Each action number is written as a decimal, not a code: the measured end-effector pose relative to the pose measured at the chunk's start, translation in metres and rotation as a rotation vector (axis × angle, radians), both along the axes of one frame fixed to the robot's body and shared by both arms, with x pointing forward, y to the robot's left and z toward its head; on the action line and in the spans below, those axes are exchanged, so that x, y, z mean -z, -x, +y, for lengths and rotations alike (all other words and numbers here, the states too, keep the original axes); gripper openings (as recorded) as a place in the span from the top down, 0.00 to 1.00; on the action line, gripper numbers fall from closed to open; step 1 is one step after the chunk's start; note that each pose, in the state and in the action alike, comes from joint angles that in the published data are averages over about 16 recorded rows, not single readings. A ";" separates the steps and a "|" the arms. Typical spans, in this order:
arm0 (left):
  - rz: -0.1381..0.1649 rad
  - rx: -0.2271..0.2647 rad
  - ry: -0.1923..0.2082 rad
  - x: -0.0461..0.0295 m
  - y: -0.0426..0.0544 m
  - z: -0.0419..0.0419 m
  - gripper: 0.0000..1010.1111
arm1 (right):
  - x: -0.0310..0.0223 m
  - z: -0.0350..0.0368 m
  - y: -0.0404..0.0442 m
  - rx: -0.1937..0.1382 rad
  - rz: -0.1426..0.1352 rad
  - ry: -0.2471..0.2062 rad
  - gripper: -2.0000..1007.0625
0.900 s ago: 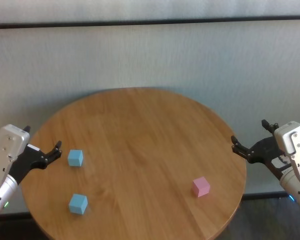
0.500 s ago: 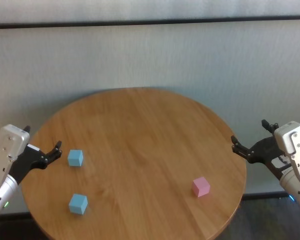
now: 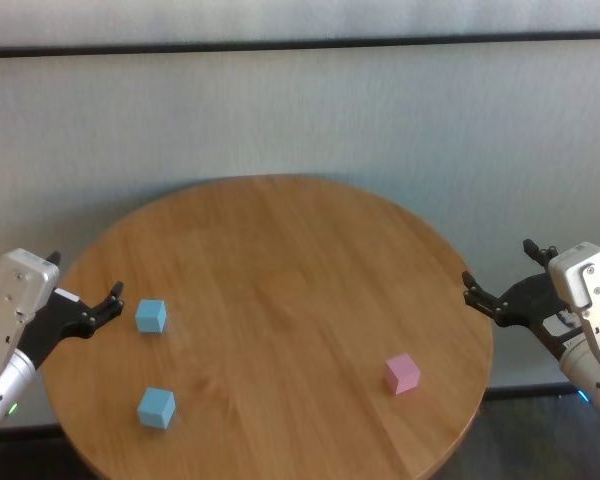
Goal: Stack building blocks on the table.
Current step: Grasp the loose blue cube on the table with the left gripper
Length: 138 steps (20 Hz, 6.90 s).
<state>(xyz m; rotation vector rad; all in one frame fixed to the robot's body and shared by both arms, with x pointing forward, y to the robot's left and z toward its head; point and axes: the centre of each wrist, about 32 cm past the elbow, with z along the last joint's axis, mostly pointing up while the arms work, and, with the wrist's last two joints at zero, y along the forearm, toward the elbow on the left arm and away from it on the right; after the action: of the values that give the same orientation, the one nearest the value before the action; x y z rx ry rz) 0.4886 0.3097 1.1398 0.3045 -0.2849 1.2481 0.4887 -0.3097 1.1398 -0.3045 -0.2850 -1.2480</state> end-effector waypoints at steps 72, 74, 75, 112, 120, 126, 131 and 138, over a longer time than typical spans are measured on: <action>0.578 0.182 0.197 -0.0477 0.0506 -0.0166 0.01 | 0.0000 0.0000 0.0000 0.000 0.000 0.000 0.00; 0.588 0.182 0.193 -0.0479 0.0509 -0.0188 0.01 | 0.0000 0.0000 0.0000 0.000 0.000 0.000 0.00; 0.593 0.184 0.191 -0.0478 0.0510 -0.0197 0.01 | 0.0000 0.0000 0.0000 0.000 0.000 0.000 0.00; 0.662 0.142 0.156 -0.0317 0.0234 -0.0275 0.01 | 0.0000 0.0000 0.0000 0.000 0.000 0.000 0.00; 0.661 0.123 0.153 -0.0258 0.0183 -0.0300 0.01 | 0.0000 0.0000 0.0000 0.000 0.000 0.000 0.00; 0.657 0.107 0.149 -0.0237 0.0157 -0.0308 0.01 | 0.0000 0.0000 0.0000 0.000 0.000 0.000 0.00; 0.652 0.101 0.148 -0.0236 0.0148 -0.0308 0.02 | 0.0000 0.0000 0.0000 0.000 0.000 0.000 0.00; 0.652 0.104 0.148 -0.0242 0.0152 -0.0306 0.12 | 0.0000 0.0000 0.0000 0.000 0.000 0.000 0.00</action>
<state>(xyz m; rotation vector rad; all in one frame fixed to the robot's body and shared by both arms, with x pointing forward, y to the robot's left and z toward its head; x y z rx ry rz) 0.4735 0.2791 1.1639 0.5405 0.3462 1.0000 0.4887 -0.3096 1.1398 -0.3045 -0.2850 -1.2480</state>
